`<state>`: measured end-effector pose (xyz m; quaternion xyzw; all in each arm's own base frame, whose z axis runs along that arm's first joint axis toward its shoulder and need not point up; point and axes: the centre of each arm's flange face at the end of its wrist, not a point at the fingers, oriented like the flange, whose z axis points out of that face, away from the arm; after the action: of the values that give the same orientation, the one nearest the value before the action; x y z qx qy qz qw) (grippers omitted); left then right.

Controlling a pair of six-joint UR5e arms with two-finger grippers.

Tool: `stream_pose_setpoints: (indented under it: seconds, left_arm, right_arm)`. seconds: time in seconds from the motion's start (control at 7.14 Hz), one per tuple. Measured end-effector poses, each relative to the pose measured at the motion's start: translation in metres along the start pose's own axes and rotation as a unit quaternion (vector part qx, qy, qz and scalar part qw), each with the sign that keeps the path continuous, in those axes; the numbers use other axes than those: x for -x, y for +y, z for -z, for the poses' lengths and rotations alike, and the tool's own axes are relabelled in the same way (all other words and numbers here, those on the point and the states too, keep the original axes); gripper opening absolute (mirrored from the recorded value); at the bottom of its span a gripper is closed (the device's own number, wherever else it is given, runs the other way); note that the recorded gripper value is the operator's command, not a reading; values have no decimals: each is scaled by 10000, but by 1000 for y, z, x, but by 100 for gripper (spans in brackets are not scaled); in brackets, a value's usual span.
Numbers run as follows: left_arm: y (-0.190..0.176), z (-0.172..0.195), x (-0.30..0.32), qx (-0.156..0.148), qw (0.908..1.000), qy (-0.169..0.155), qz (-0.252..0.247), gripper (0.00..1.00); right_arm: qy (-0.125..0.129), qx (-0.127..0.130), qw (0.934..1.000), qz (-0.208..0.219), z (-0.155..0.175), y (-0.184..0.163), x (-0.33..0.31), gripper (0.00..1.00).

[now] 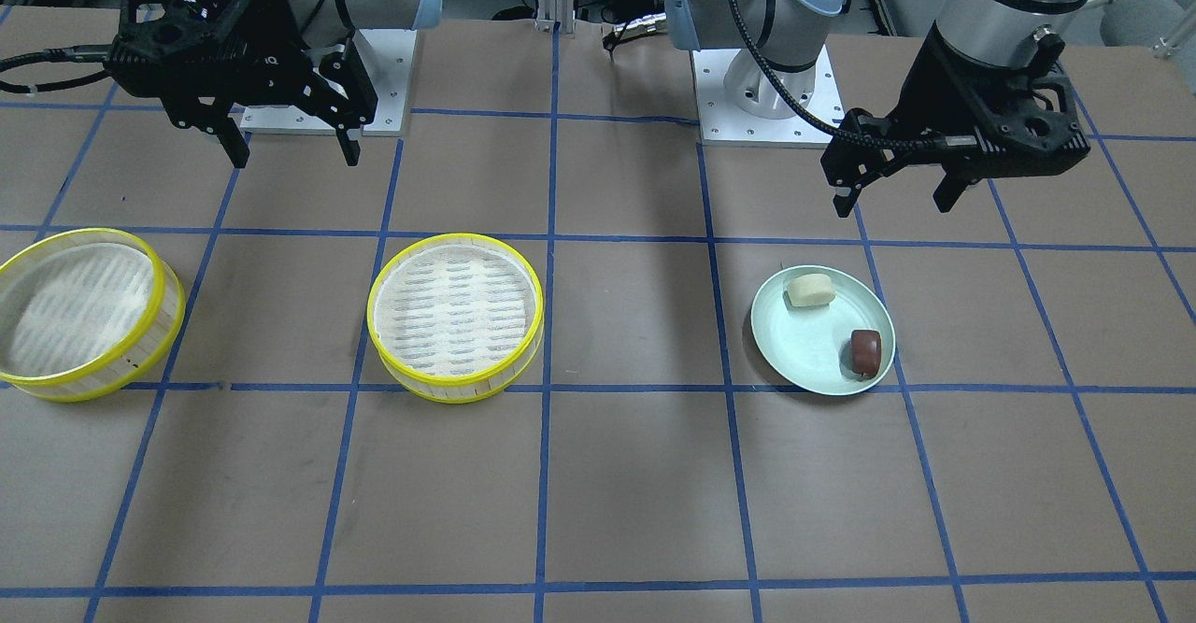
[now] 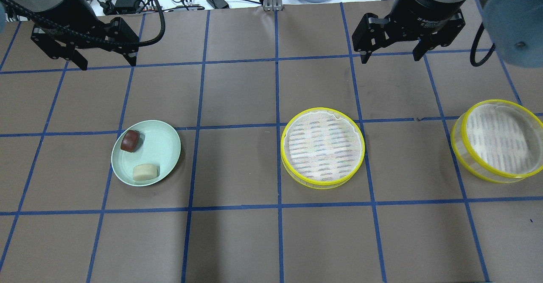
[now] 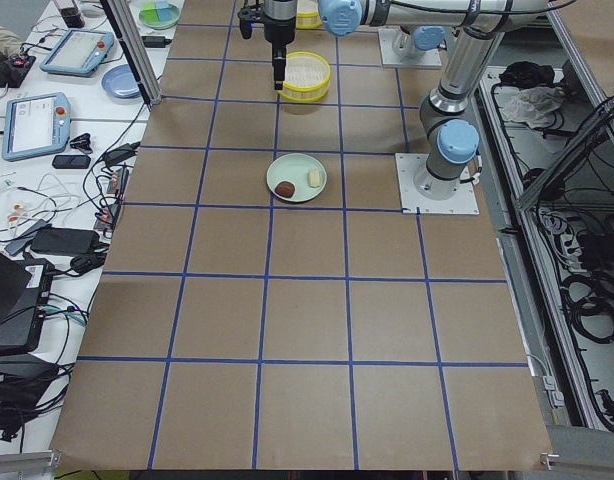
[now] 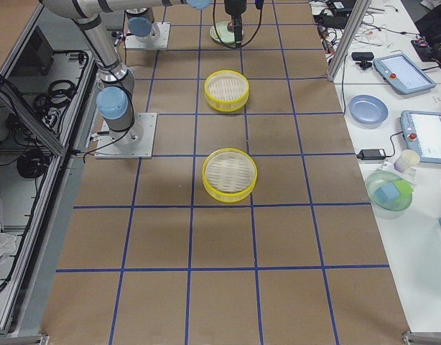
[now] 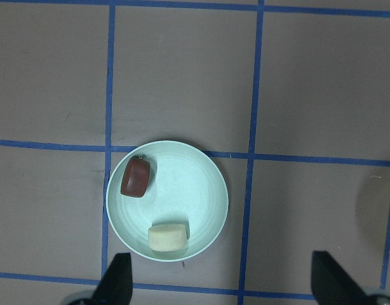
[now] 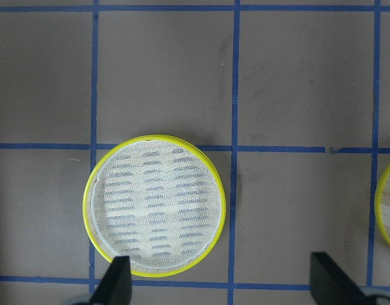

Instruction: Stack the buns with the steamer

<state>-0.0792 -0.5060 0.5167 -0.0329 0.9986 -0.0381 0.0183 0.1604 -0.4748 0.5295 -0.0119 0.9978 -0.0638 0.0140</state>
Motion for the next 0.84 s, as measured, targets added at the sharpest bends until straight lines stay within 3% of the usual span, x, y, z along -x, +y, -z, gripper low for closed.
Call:
stream_pose_setpoints:
  seconds: [0.56, 0.84]
  left_arm:
    - [3, -2, 2, 48, 10000, -6, 14, 100]
    - [7, -17, 8, 336, 9994, -1, -20, 100]
  right_arm:
    - [75, 35, 10000, 10, -3, -4, -13, 100]
    - [279, 209, 9993, 116, -8, -18, -89, 100]
